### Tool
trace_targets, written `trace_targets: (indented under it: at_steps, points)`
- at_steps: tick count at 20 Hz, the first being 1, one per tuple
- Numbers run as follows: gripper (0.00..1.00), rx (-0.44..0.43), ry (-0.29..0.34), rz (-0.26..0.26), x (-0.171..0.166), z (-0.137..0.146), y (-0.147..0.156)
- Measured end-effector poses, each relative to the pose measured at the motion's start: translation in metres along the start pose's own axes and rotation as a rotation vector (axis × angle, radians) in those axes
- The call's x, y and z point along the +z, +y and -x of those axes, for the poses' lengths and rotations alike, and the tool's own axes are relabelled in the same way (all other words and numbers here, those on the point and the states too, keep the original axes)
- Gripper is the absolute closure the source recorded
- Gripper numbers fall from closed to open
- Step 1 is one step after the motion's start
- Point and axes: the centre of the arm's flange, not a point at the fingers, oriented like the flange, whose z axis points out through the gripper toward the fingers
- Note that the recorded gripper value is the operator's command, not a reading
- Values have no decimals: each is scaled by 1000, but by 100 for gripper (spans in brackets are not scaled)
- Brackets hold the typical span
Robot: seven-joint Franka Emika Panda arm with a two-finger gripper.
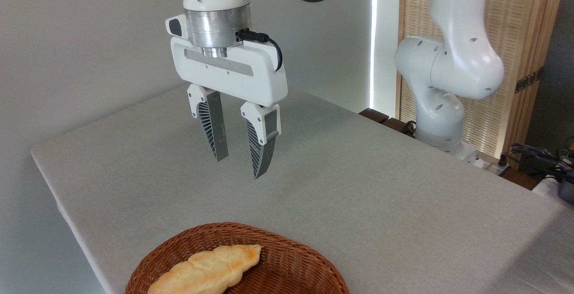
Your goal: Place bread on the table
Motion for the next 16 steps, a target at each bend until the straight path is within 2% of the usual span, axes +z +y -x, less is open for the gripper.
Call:
trace_targets:
  at_steps: [16]
  points:
    - [0,-7,9,-7,-1,1,-4]
